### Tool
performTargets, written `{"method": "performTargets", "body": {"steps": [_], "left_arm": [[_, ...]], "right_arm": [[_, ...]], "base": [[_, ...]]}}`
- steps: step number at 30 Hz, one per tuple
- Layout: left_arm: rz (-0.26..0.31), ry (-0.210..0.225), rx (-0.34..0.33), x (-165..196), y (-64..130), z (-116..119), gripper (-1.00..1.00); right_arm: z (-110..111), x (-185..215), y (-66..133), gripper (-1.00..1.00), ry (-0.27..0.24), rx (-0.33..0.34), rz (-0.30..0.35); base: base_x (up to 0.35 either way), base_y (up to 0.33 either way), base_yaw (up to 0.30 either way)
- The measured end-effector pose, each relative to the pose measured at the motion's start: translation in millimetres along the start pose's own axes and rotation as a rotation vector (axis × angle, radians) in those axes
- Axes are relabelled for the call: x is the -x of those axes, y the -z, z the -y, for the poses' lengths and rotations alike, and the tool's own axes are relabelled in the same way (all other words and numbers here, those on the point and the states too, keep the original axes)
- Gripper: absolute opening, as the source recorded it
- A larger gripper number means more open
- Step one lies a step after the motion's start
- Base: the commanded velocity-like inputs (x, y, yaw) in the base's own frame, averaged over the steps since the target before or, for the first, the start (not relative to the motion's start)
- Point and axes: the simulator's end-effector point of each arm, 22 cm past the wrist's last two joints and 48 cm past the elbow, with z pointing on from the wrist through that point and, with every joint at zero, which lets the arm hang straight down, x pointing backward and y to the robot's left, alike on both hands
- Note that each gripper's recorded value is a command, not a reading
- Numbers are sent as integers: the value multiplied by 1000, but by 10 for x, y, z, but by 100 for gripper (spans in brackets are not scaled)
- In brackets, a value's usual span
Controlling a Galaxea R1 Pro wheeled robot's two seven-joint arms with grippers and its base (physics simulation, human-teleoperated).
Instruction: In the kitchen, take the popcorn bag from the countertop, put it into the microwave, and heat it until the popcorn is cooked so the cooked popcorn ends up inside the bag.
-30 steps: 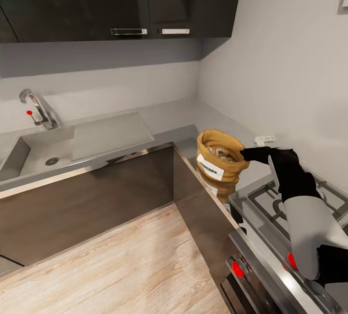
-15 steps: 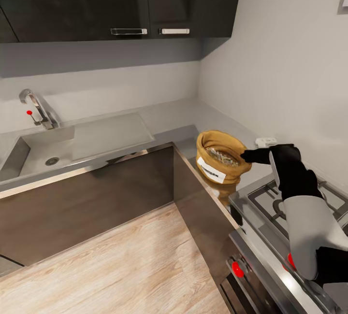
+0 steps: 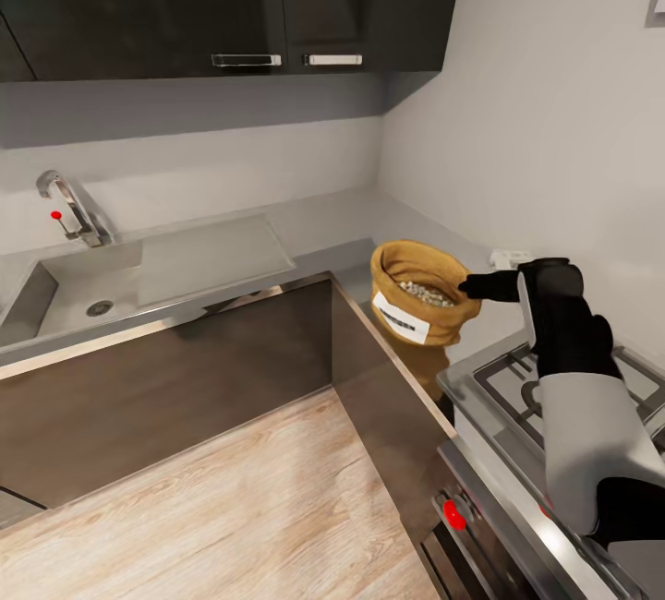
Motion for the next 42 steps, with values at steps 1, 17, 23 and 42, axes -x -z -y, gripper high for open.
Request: {"method": "performTargets", "body": {"steps": [1,17,23,42], "left_arm": [[0,0,0,0,0,0,100],[-1,0,0,2,0,1,100],[0,-1,-1,1,0,2,100],[1,-1,0,4,-1,-6,100]], "right_arm": [[2,8,6,-100,1,-1,2],[147,522,60,-100,8,-101,31],[150,643,62,-100,8,-103,25],[221,688,104,-100,9,-115,37]], "base": [[0,0,0],[-235,0,0],[-75,0,0],[-1,0,-20]]}}
